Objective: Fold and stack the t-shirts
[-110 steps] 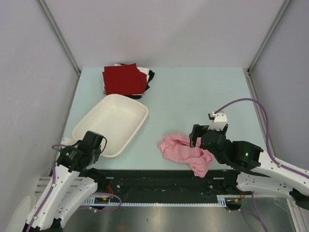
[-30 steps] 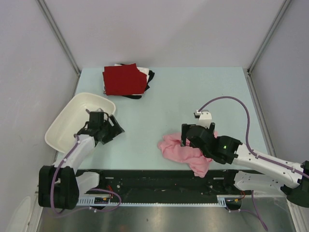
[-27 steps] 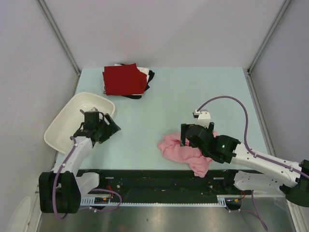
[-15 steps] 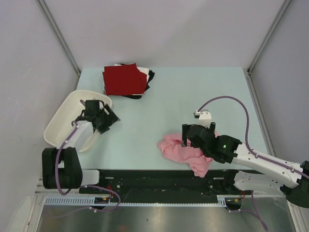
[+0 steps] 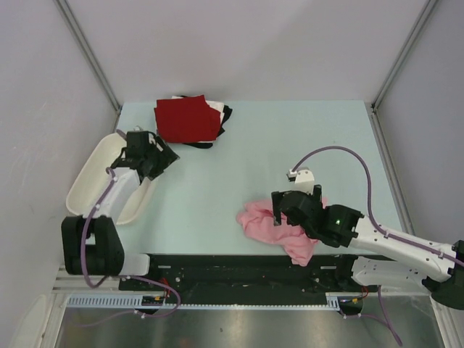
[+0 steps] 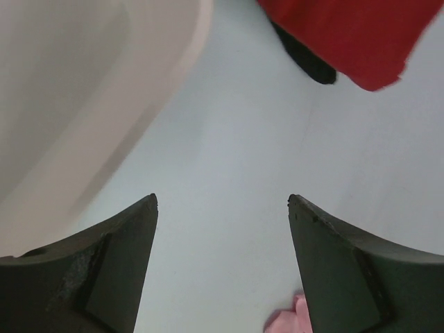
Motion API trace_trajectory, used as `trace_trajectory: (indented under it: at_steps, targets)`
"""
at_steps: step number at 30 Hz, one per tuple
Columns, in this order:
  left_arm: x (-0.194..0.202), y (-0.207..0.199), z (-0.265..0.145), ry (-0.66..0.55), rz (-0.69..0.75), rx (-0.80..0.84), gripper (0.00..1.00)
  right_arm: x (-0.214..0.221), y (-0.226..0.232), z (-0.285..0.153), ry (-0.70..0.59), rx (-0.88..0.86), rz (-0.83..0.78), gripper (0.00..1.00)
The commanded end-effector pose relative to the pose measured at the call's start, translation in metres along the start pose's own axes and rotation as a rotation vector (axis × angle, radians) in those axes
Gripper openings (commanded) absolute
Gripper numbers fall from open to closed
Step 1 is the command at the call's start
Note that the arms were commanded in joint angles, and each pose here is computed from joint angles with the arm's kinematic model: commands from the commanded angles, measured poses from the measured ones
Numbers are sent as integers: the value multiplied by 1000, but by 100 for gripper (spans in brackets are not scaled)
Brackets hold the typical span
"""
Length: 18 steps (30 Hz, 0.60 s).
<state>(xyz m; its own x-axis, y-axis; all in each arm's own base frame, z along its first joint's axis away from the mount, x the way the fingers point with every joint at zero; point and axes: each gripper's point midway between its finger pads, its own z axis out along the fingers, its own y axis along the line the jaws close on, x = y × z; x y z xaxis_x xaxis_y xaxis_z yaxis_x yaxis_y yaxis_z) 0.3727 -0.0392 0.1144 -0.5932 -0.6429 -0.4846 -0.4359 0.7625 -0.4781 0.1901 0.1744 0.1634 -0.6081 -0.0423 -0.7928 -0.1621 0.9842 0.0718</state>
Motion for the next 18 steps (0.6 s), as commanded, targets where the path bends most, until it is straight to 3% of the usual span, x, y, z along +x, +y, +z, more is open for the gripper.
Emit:
trace_trajectory:
  at_steps: [1, 7, 11, 18]
  targets:
    - [-17, -56, -79, -145, 93, 150, 82, 10, 27, -10, 71, -133, -132, 100]
    - [48, -45, -101, -94, 111, 224, 82, 74, 81, -3, 220, -253, -423, 100]
    - [86, -28, -94, -32, 124, 233, 82, 91, 116, 6, 213, -290, -544, 100]
    - [94, -16, -92, -28, 152, 216, 82, 109, 147, 33, 199, -247, -702, 100]
